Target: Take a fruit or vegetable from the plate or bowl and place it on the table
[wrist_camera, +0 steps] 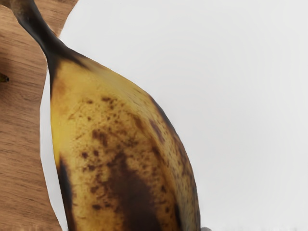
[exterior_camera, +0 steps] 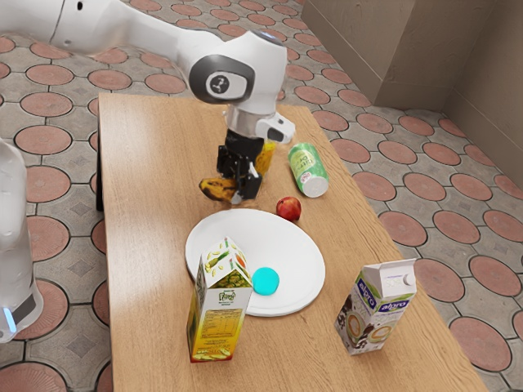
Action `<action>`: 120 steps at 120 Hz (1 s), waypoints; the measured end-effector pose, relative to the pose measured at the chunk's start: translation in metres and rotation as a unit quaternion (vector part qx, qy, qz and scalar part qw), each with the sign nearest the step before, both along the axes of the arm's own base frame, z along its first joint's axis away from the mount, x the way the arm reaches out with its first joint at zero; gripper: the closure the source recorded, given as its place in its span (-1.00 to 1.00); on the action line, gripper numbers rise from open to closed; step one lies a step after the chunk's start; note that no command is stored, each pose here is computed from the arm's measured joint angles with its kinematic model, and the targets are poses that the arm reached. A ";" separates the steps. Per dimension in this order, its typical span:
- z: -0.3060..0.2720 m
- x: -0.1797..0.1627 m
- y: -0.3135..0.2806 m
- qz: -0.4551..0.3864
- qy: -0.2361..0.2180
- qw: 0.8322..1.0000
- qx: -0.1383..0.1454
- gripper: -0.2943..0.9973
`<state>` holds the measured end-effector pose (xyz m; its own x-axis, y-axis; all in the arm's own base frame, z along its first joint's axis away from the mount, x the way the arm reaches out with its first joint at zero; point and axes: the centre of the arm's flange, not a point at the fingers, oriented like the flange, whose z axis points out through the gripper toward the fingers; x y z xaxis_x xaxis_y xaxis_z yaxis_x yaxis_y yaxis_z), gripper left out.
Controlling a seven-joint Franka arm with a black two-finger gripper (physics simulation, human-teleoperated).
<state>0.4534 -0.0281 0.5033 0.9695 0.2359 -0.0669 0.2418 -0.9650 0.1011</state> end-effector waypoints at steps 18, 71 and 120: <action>0.058 -0.006 0.042 0.040 -0.017 0.999 0.000 0.30; 0.087 -0.042 0.241 0.246 0.031 0.969 0.023 0.29; -0.019 0.030 0.300 0.301 0.080 0.950 0.034 0.29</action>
